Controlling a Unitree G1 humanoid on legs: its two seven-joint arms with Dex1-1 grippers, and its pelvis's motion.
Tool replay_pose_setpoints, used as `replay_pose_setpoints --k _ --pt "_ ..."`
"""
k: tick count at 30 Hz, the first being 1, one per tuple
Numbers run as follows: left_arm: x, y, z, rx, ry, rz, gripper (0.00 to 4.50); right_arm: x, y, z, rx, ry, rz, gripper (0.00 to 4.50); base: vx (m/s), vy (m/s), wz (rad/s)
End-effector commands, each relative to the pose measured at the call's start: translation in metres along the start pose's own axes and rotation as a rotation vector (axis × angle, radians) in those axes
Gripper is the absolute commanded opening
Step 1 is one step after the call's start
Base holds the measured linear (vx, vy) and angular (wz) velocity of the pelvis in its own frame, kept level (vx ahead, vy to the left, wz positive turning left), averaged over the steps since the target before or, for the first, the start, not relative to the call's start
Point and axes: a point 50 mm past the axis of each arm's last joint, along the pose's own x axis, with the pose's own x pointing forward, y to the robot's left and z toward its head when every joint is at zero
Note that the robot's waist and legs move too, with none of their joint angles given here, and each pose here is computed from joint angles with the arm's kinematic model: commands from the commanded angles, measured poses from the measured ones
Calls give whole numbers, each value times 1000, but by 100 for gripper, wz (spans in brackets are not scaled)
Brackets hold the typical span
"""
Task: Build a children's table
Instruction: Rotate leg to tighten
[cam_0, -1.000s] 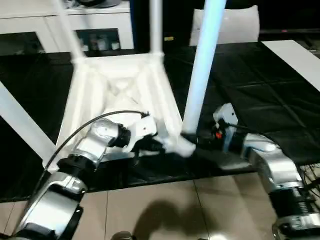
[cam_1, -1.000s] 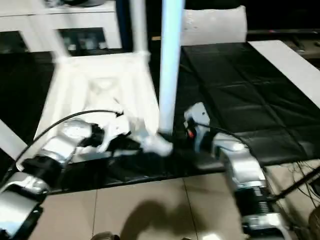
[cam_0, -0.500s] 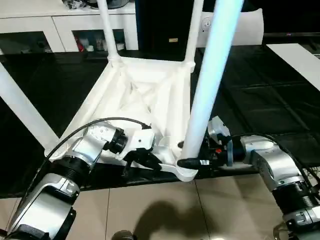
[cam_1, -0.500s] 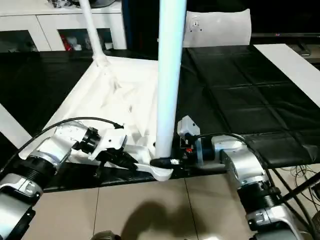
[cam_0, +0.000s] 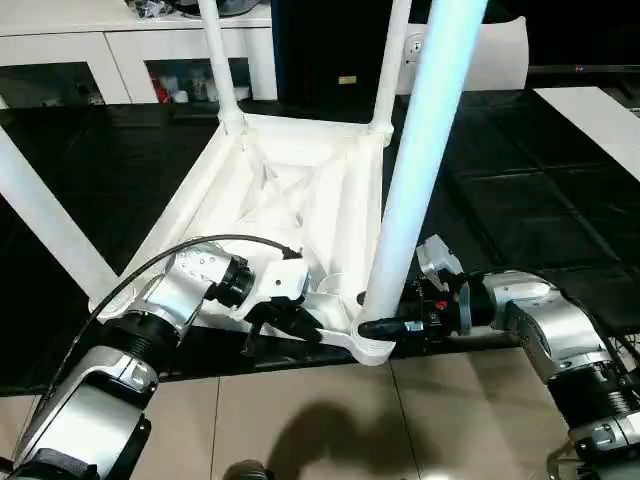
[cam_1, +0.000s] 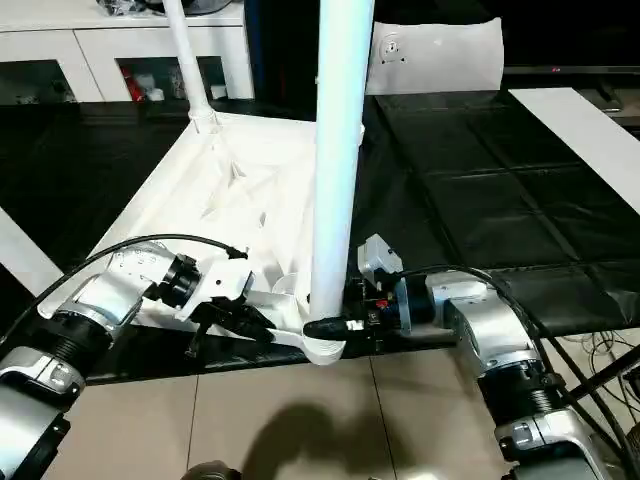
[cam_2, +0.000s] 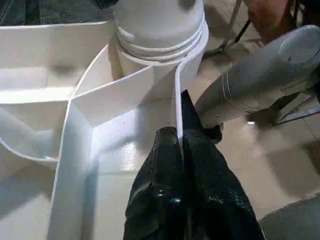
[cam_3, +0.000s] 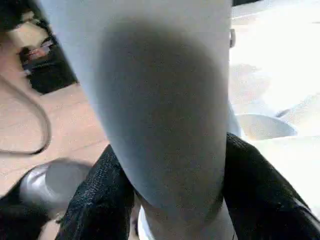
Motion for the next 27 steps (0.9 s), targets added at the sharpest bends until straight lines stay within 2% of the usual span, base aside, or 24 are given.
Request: replay_pose_setpoints --k 1,4,5,6,7,9,10,14,15,16,17,21,24,25,26,27 --pt "3 10 15 10 -26 83 0 8 -4 1 6 -28 -122 207 0 0 0" --pt "5 19 17 -77 -60 203 0 16 -14 -4 62 -43 -331 205 0 0 0" --pt "5 19 17 -77 -60 203 0 16 -14 -4 62 -43 -331 205 0 0 0" --pt "6 24 19 -119 -72 266 0 21 -18 -4 86 -52 -400 203 0 0 0" --pt "9 34 24 -193 -95 396 0 30 -25 -4 131 -60 -523 201 0 0 0" --pt "10 38 26 -228 -106 447 0 34 -28 -3 160 -67 -576 198 0 0 0" --pt "14 45 31 -277 -126 561 0 43 -35 -2 201 -67 -711 198 0 0 0" --pt "23 53 40 -280 -121 692 0 64 -40 -1 218 -31 -851 198 0 0 0" --pt "25 54 41 -268 -113 700 0 67 -40 1 214 -38 -864 233 0 0 0" --pt "27 53 42 -256 -108 691 0 68 -40 4 203 -63 -871 253 0 0 0" --pt "28 52 42 -243 -107 679 0 68 -41 7 187 -92 -867 253 0 0 0" --pt "26 51 40 -216 -95 658 0 63 -41 11 160 -122 -850 289 0 0 0" --pt "19 46 35 -170 -83 606 0 45 -41 13 104 -158 -816 321 0 0 0" --pt "18 46 34 -159 -82 593 0 41 -41 13 94 -159 -809 326 0 0 0" --pt "15 41 32 -119 -87 531 0 28 -40 13 55 -168 -761 334 0 0 0" --pt "15 40 31 -111 -88 516 0 25 -40 13 45 -170 -749 334 0 0 0"
